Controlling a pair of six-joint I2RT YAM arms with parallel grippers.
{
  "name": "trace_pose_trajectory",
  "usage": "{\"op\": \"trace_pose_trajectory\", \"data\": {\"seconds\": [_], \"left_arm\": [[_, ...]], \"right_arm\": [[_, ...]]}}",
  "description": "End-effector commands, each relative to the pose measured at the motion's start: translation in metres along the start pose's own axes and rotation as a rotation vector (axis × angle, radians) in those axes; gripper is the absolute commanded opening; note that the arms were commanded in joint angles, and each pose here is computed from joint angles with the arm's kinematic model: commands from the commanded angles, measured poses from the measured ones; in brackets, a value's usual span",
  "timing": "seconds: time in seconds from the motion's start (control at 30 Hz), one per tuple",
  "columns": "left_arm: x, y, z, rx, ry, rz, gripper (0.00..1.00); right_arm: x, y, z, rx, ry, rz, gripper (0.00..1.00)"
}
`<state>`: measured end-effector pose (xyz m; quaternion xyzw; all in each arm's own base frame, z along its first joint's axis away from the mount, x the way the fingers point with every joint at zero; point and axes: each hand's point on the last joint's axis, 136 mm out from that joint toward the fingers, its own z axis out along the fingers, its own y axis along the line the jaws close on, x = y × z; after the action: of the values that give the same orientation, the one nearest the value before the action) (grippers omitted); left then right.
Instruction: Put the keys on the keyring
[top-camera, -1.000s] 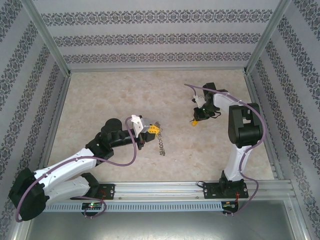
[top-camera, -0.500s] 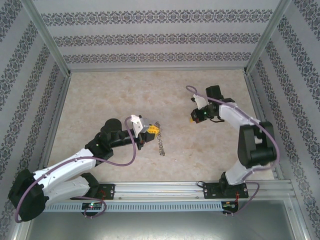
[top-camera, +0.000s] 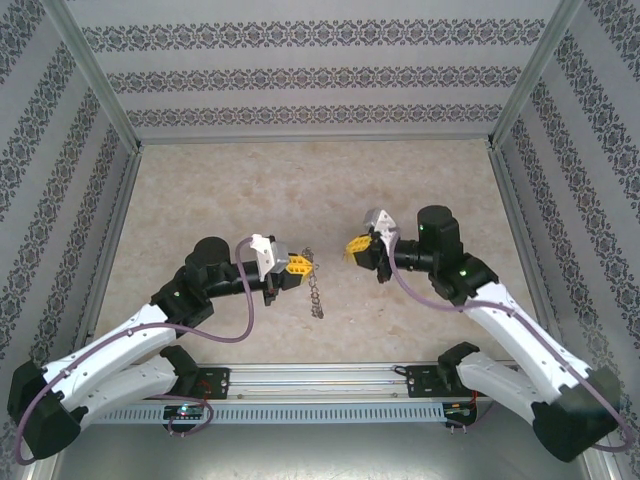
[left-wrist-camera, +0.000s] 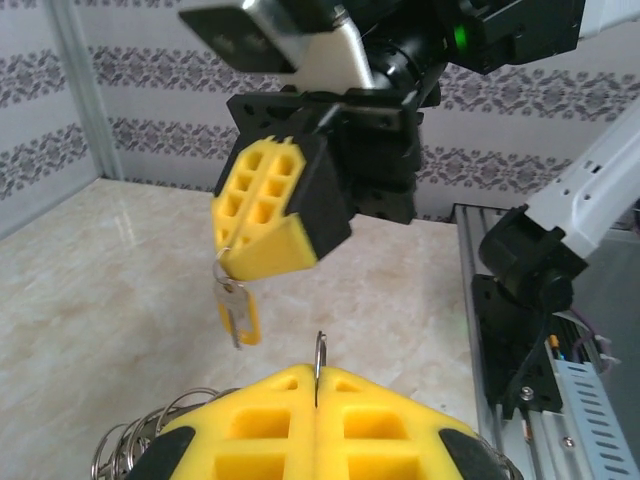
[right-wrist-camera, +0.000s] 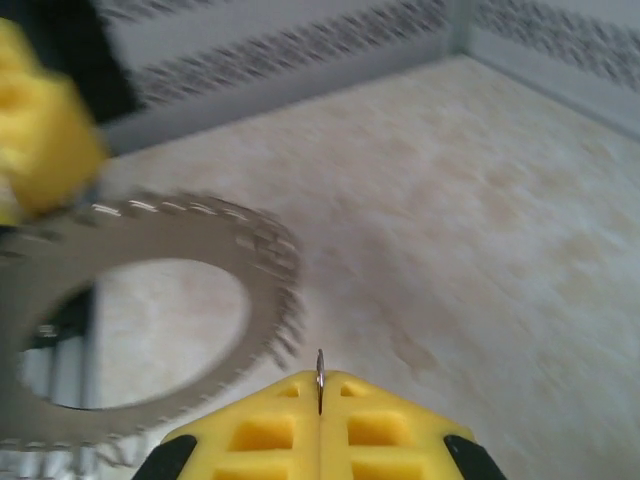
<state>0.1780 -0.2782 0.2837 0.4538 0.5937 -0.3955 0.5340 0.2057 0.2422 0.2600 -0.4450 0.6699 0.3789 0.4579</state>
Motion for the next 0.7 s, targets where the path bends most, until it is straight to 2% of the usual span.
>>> {"op": "trace_pose_trajectory", "data": {"seconds": [0.0,0.13,0.3,0.67], "left_arm": [[-0.02,-0.014,-0.005,0.077,-0.052,0.063,0.0],[-0.021,-0.022,-0.005,0.127,-0.08,0.062,0.0],[-0.024,-0.031,-0.007,0.177,-0.098,0.066,0.0],[-0.024,-0.035,-0.007,0.187,-0.095,0.07,0.0]], "right_arm": [[-0.018,0.04,-0.003,-0.126,-0.055,-0.058,0.0],[-0.012,0.07,-0.002,-0.157,-0.034,-0.15,0.0],[-0.012,0.086,0.003,-0.175,-0.029,-0.2,0.0],[-0.025,0.081,0.002,-0.084,-0.048,-0.243,0.0]]}}
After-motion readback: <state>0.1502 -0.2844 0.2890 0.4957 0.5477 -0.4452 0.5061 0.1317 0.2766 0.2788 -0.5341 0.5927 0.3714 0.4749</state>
